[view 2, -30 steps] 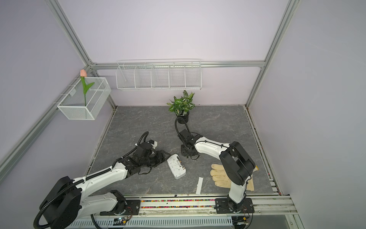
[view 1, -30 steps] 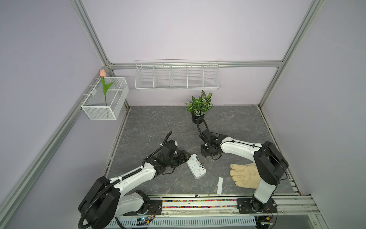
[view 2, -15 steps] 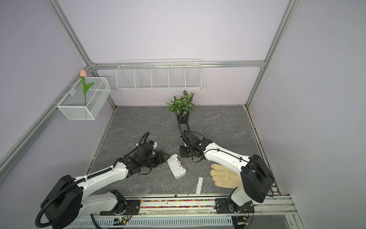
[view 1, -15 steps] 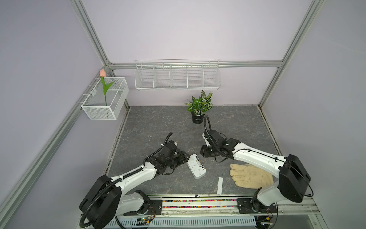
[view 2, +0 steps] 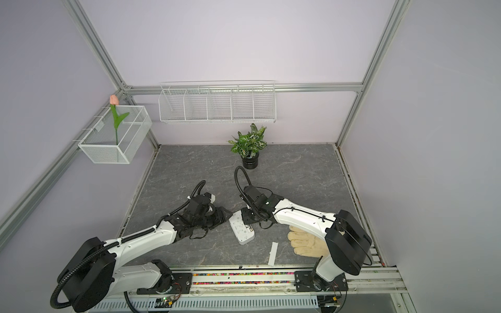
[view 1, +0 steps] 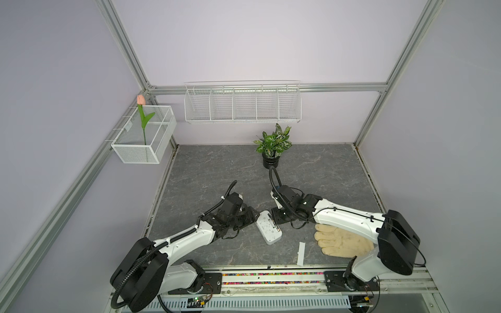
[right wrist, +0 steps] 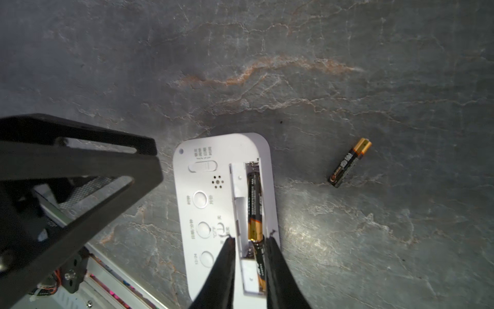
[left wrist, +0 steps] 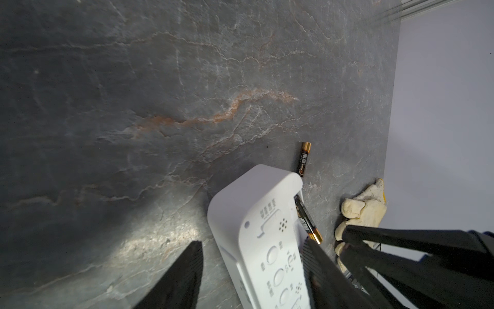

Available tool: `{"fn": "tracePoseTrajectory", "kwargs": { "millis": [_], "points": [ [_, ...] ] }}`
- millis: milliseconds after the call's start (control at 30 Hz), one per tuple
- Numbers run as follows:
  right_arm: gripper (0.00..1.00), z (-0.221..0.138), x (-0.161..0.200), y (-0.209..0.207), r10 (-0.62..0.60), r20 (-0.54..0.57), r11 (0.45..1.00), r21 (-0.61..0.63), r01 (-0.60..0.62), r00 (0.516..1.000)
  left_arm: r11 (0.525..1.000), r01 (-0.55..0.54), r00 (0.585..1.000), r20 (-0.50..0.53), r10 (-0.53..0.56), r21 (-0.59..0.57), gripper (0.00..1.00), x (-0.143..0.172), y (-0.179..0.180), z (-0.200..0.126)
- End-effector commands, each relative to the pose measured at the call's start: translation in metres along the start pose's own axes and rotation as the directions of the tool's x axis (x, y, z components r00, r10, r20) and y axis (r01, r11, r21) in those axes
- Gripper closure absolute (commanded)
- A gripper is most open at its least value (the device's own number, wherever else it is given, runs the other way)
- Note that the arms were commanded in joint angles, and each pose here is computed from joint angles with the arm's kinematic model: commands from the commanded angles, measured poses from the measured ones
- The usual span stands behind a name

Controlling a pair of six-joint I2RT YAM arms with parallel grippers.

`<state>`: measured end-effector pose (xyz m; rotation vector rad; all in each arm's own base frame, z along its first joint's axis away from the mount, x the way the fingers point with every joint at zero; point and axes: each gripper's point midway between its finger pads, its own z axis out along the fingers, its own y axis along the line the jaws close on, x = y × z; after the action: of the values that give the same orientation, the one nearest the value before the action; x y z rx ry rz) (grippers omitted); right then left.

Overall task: Insert the battery into the alarm
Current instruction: Adjust the battery in the alarm.

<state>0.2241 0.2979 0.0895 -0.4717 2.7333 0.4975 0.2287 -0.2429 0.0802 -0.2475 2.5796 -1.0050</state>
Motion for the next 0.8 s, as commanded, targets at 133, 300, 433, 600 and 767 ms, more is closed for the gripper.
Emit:
{"fn": "tracePoseTrajectory", "kwargs": {
  "millis": [133, 300, 433, 600, 767],
  "points": [
    [0.77, 0.009, 0.008, -0.005, -0.026, -0.037, 0.999, 0.038, 0.028, 0.999, 1.000, -0.013, 1.000, 0.013, 0.013, 0.002, 0.39, -0.004, -0.005, 0.001],
    [0.77, 0.011, 0.006, -0.002, -0.032, -0.033, 0.999, 0.032, 0.033, 0.999, 1.000, -0.014, 1.000, 0.008, 0.014, 0.002, 0.39, -0.003, -0.004, 0.002],
    [0.78, 0.013, 0.007, 0.000, -0.040, -0.043, 0.999, 0.032, 0.041, 0.998, 1.000, -0.014, 1.000, 0.006, 0.014, 0.004, 0.39, -0.003, -0.004, 0.002],
    [0.80, 0.018, 0.011, -0.001, -0.048, -0.062, 0.998, 0.042, 0.051, 0.997, 1.000, -0.015, 1.000, 0.003, 0.015, 0.002, 0.39, -0.002, -0.003, 0.002],
    [0.84, 0.020, 0.014, -0.003, -0.051, -0.075, 0.997, 0.052, 0.055, 0.996, 1.000, -0.014, 1.000, 0.003, 0.014, 0.001, 0.39, -0.001, -0.002, 0.003]
  ]
}}
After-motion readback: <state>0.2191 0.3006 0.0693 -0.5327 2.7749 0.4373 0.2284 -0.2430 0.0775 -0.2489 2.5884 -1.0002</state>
